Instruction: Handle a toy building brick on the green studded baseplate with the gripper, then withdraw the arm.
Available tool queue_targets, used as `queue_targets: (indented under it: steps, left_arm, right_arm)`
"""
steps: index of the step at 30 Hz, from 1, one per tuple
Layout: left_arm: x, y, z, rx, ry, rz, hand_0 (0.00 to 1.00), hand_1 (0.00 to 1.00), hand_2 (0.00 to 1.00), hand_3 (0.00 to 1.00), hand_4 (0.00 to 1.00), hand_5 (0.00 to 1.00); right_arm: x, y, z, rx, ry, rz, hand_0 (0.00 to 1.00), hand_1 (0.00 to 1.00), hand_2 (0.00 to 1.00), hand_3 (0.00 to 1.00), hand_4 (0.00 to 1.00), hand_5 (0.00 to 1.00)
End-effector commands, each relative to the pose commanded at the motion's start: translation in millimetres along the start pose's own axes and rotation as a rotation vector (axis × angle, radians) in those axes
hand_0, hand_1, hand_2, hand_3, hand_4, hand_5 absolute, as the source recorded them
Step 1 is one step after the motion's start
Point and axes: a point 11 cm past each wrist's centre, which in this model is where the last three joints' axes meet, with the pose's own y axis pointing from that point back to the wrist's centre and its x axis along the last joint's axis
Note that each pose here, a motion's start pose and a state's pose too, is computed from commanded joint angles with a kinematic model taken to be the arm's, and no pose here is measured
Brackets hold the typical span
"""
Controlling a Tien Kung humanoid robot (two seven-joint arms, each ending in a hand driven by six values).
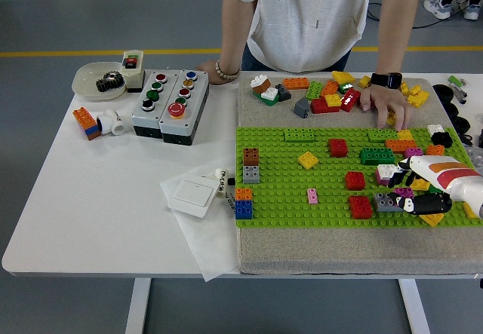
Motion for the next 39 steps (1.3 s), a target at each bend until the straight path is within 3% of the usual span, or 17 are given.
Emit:
queue_targets:
  steps: [10, 11, 16, 17, 27, 39]
  left_arm:
    - [-0.7, -0.1, -1.6, 0.003, -0.002, -0.001, 0.737, 0.75, 0.776, 0.599, 0.623, 0.649]
    - [-0.8, -0.1, -1.6, 0.003, -0.002, -0.001, 0.733, 0.751, 0.777, 0.6, 0.624, 0.65]
    - [-1.7, -0.1, -2.5, 0.006, -0.008, -0.004, 0.733, 0.751, 0.777, 0.6, 0.624, 0.65]
    - [-1.8, -0.1, -2.5, 0.006, -0.008, -0.004, 0.734, 0.75, 0.776, 0.6, 0.623, 0.648]
    - [-3.0, -0.2, -5.1, 0.011, -0.013, -0.007, 0.734, 0.75, 0.776, 0.6, 0.622, 0.648]
    - [-2.1, -0.2, -4.4, 0.01, -0.014, -0.006, 0.733, 0.75, 0.776, 0.6, 0.622, 0.647]
  right_arm:
    - [-8.9, 9.8, -9, 0.012, 0.146, 0.08, 0.632, 0.57, 0.605, 0.533, 0.642, 0.278]
    - [-9.4, 10.1, -9, 0.014, 0.154, 0.084, 0.667, 0.652, 0.68, 0.555, 0.679, 0.305]
    - [-16.2, 14.4, -14, 0.03, 0.148, 0.109, 0.667, 0.652, 0.68, 0.555, 0.679, 0.305]
    - [-16.6, 14.7, -14, 0.031, 0.147, 0.109, 0.706, 0.697, 0.743, 0.599, 0.703, 0.318]
    - [-33.4, 21.0, -15, 0.029, 0.115, 0.088, 0.707, 0.701, 0.746, 0.606, 0.703, 0.323]
    - [-33.4, 21.5, -12, 0.021, 0.102, 0.086, 0.697, 0.69, 0.734, 0.585, 0.7, 0.316]
